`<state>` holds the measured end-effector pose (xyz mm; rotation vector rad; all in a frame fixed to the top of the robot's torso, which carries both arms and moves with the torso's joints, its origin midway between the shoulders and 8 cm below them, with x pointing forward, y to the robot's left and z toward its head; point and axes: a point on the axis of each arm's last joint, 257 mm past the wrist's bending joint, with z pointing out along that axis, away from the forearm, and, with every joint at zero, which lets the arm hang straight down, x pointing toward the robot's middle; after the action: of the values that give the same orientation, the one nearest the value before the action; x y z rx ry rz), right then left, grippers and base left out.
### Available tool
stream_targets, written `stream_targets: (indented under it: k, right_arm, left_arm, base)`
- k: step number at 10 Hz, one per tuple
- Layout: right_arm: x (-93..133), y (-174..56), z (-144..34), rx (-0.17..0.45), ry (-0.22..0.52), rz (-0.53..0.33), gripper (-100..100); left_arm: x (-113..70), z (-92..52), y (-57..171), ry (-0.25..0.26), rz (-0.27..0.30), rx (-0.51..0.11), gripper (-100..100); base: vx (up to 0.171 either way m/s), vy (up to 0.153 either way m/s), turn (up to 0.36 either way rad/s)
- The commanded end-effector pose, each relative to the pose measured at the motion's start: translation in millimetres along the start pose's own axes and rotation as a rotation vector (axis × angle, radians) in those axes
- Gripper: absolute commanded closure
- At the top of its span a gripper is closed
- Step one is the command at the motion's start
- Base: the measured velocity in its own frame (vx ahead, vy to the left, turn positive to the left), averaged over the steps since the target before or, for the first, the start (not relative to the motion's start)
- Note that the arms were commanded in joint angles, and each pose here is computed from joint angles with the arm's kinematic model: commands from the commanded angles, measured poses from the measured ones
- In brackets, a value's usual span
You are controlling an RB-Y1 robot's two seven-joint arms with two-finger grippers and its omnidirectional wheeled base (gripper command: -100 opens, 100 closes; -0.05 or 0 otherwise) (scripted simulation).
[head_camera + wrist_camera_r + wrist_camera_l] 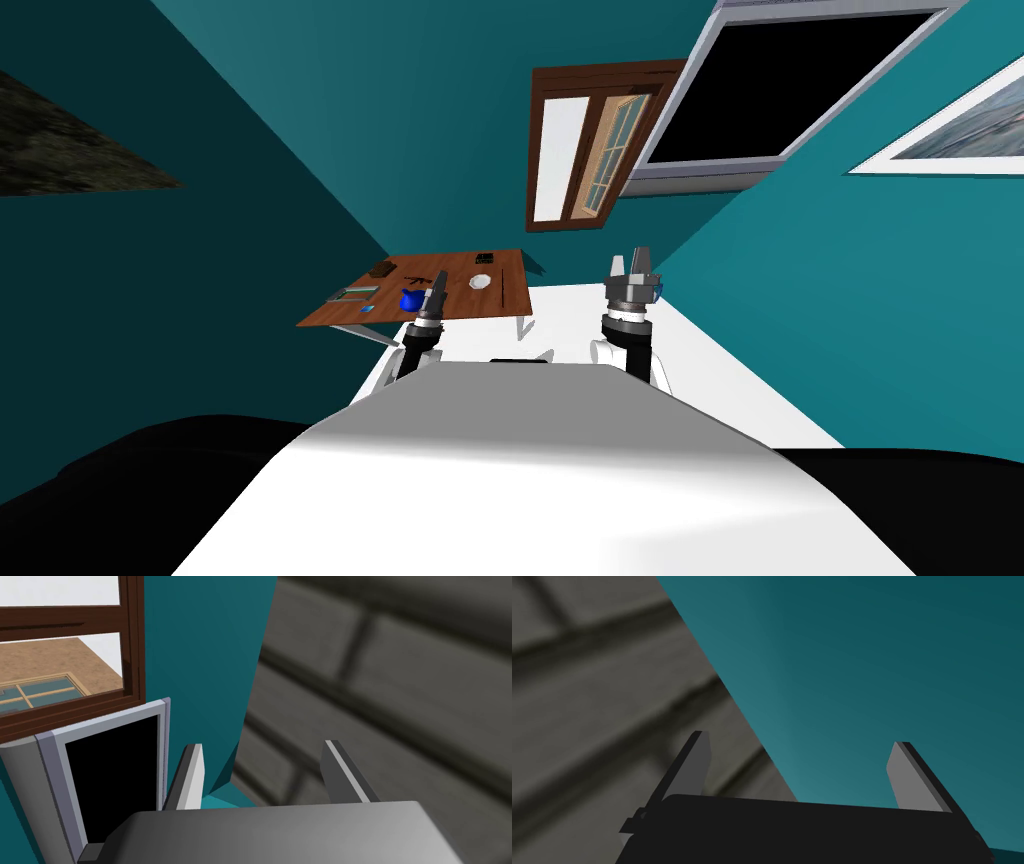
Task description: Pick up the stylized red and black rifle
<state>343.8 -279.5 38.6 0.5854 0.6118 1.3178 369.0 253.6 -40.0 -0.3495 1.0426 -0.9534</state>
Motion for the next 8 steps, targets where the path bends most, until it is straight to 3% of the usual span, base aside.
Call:
stream_targets:
  k: [1, 2, 3, 4, 5, 8]
  right_arm:
    - [0, 0, 0.0, 0.0, 0.0, 0.0, 0]
    - [0, 0, 0.0, 0.0, 0.0, 0.0, 0]
    - [0, 0, 0.0, 0.0, 0.0, 0.0, 0]
    - [0, 0, 0.0, 0.0, 0.0, 0.0, 0]
    - [0, 0, 0.0, 0.0, 0.0, 0.0, 0]
    - [0, 0, 0.0, 0.0, 0.0, 0.0, 0]
  left_arm:
    - [12.9, -5.2, 7, 0.055, 0.085, -0.005, -100]
    - [15.3, -5.4, 7, 0.065, 0.104, -0.003, -100]
    - [27.1, -10.7, 14, 0.109, 0.167, -0.006, -100]
    - [29.9, -11.0, 14, 0.121, 0.188, -0.003, -100]
    - [42.1, -17.4, 22, 0.167, 0.251, -0.004, -100]
    - [61.0, -26.2, 31, 0.243, 0.361, 0.006, -100]
  base:
    - [-0.075, -0.066, -0.062]
    - [-0.055, -0.054, -0.025]
    - [-0.053, -0.071, -0.078]
    - [-0.044, -0.07, -0.031]
    - [-0.048, -0.108, -0.078]
    - [-0.059, -0.071, -0.059]
